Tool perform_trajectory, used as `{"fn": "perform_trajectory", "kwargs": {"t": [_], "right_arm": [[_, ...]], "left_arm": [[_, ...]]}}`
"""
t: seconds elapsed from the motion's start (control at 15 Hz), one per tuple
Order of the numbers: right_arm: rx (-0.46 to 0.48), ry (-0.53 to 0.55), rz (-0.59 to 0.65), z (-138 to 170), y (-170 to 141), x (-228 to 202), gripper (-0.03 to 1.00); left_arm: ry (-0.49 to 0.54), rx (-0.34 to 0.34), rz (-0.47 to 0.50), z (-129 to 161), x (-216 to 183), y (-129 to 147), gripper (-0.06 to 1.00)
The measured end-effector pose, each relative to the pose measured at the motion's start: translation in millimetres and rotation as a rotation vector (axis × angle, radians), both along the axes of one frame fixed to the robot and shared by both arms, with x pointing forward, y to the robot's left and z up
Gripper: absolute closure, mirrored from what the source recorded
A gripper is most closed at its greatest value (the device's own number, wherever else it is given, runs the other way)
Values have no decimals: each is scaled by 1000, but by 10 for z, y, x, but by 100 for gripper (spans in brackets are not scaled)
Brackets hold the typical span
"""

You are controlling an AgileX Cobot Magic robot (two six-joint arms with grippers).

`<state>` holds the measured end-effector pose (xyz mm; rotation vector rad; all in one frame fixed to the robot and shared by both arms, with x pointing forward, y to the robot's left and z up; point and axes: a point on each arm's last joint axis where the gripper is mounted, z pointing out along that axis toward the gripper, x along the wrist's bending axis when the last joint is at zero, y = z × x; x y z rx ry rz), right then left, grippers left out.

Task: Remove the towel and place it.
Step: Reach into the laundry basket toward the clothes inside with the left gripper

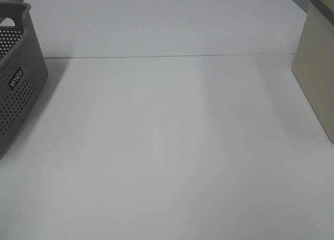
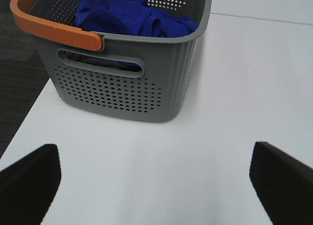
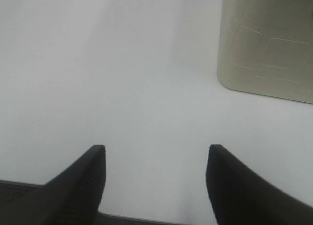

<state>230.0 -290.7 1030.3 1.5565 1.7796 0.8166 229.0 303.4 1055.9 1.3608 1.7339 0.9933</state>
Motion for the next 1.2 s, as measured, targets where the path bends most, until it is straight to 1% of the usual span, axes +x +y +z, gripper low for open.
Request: {"fn": "perform_trajectory", "kwargs": {"t": [1.0,1.13,1.2], "right_arm": [[0,0,0,0,0,0,36],[0,0,0,0,0,0,36],[0,0,0,0,0,0,36]], "left_arm": [[0,1,0,0,0,0,-4],[2,13,-23,0,1,-5,-4],[5,31,-63,-1,3,-14,-4]]}}
